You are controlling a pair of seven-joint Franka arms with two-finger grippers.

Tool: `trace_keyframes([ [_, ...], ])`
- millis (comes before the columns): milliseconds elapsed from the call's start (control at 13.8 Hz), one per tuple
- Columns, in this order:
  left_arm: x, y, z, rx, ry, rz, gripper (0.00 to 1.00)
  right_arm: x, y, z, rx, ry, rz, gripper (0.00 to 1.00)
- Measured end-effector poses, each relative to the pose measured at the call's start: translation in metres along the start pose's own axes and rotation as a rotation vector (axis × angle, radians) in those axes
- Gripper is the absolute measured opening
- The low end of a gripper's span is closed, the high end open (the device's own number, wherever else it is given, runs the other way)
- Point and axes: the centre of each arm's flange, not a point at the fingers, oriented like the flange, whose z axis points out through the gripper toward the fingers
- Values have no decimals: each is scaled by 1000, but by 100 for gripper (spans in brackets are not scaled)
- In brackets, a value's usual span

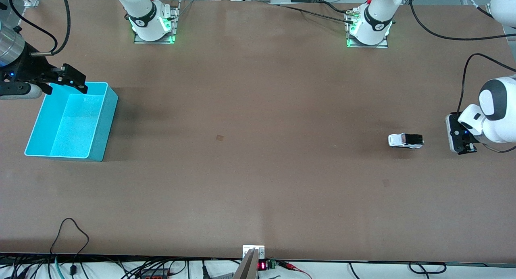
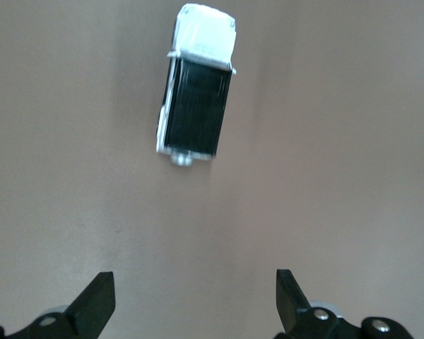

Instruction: Wind and store white jeep toy

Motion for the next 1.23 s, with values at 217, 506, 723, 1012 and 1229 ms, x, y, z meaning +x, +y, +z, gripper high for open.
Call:
trace_keyframes([
  [217, 34, 6, -46, -54, -3, -149, 100, 0, 0, 0, 0, 0, 0, 100],
  [506, 90, 23, -112, -115, -22, -366, 100, 0, 0, 0, 0, 0, 0, 100],
  [723, 124, 37, -158, -88, -17, -541, 100, 0, 0, 0, 0, 0, 0, 100],
  [1012, 181, 71, -206, -14, 3, -898, 100, 0, 0, 0, 0, 0, 1, 100],
  [1229, 192, 87, -227, 6, 49, -1128, 100, 0, 0, 0, 0, 0, 1, 100],
])
